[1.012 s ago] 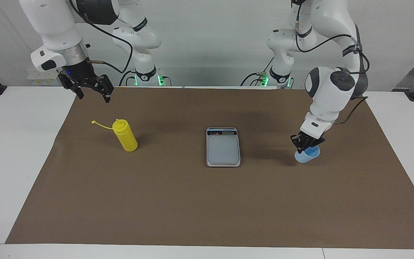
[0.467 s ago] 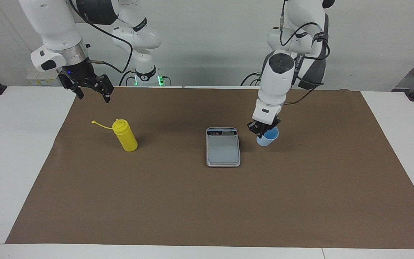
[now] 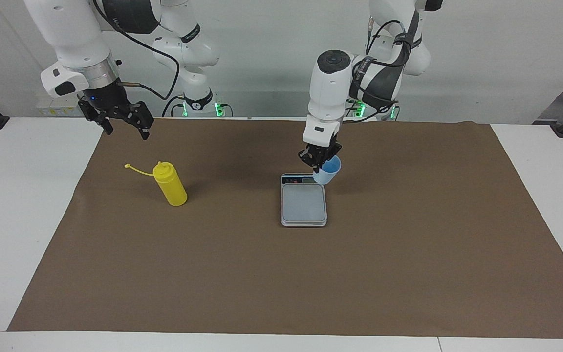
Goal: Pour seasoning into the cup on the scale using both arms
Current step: 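Carry the blue cup with the left gripper onto the scale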
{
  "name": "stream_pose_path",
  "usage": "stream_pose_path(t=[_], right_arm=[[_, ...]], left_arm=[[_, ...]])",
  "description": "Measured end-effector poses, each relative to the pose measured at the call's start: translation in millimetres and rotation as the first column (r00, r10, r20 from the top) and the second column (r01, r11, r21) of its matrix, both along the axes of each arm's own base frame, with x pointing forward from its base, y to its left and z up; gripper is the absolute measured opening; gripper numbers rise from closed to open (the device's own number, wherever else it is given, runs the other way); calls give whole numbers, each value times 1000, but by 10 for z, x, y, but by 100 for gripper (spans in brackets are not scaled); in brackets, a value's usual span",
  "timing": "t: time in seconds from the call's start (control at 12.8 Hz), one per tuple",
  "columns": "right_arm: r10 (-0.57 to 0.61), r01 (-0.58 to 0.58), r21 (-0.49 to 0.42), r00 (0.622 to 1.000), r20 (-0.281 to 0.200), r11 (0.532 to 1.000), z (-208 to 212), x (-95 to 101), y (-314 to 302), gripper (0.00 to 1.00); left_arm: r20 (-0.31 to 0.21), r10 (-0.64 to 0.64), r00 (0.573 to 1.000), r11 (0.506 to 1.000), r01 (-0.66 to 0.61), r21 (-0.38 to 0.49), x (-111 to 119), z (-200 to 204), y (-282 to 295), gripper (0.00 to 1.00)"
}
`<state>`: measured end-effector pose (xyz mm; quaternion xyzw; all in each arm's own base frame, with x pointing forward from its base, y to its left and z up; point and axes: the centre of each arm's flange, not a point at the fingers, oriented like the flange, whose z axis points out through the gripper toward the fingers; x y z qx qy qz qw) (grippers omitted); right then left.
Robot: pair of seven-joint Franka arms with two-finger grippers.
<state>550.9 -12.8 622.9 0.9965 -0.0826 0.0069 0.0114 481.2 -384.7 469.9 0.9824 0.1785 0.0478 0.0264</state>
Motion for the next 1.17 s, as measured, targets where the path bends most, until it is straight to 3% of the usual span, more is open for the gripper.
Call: stream_pose_path(t=[0.62, 1.17], right_arm=[[0, 0, 0, 1000, 0, 1000, 0, 0, 0, 100], [19, -19, 0, 1000, -6, 1000, -41, 1, 7, 100]], left_arm=[[-9, -15, 1000, 1000, 15, 10, 230, -348, -269, 3], [-6, -23, 1000, 999, 23, 37, 192, -563, -574, 3]])
